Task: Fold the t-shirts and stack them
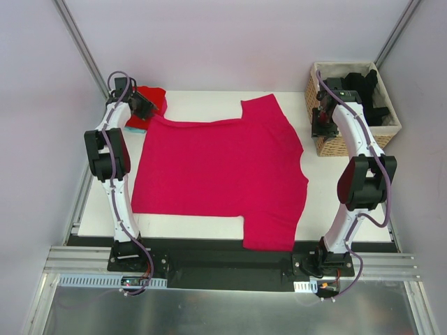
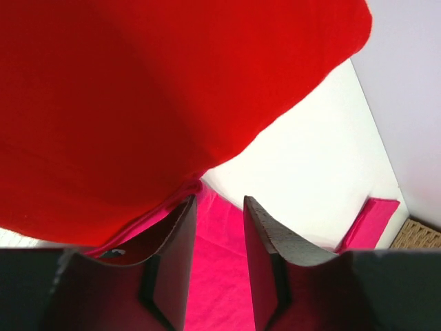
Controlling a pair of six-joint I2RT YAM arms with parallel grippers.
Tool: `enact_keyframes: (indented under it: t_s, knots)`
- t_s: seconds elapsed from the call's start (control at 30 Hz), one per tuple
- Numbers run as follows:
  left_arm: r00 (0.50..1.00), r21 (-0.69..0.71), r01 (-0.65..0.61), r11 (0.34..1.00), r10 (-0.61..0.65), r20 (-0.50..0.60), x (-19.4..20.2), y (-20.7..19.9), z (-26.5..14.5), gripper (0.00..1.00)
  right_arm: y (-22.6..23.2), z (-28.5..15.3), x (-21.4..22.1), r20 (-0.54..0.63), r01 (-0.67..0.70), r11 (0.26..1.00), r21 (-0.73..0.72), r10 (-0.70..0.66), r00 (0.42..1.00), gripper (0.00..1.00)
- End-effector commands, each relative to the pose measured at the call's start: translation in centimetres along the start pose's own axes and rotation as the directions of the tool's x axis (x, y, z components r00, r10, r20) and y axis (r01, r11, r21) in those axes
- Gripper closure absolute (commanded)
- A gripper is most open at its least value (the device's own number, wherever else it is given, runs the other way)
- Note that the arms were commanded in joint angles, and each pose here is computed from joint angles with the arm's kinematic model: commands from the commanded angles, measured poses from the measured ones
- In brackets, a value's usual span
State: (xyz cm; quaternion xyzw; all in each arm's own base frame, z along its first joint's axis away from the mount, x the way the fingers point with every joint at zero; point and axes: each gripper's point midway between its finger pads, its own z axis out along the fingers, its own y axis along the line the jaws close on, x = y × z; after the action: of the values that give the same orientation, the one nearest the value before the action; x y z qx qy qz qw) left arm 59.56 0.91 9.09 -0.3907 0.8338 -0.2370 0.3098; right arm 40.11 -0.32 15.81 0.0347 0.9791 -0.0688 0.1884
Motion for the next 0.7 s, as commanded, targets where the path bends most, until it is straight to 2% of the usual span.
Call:
enact_keyframes:
  t_s: [0.0, 0.27, 0.43, 0.47, 0.6, 0.67]
  knots:
    - [1.000, 0.050, 0.021, 0.999, -0.022, 0.018, -1.2, -1.6, -0.8, 0.66, -0.5, -0.9, -0.3, 0.005, -0.003, 1.000, 0.005, 0.003, 1.000, 0.64]
    - [0.999, 0.047, -0.002, 0.999, -0.001, 0.045, -1.0, -2.3, -3.1, 0.67, -0.2, -0.7, -0.2, -0.001, -0.012, 1.000, -0.005, 0.012, 1.000, 0.65]
    - [0.997, 0.102, -0.064, 0.993, 0.068, -0.033, 2.4, -3.8, -5.0, 0.68, 0.3, -0.4, -0.1, -0.012, -0.032, 0.999, -0.020, 0.032, 0.999, 0.66]
    - [0.993, 0.118, -0.098, 0.988, 0.104, -0.047, 3.1, -4.1, -5.6, 0.69, 0.3, -0.3, -0.1, -0.009, -0.037, 0.999, -0.023, 0.037, 0.999, 0.67]
    - [0.977, 0.105, -0.148, 0.983, 0.162, -0.138, 6.6, -3.1, -5.4, 0.85, 0.6, -0.1, -0.3, 0.001, -0.046, 0.998, -0.035, 0.046, 0.999, 0.67]
    - [0.968, 0.107, -0.163, 0.981, 0.180, -0.178, 7.7, -2.9, -5.3, 0.86, 0.7, -0.1, -0.4, 0.002, -0.051, 0.998, -0.038, 0.051, 0.999, 0.67]
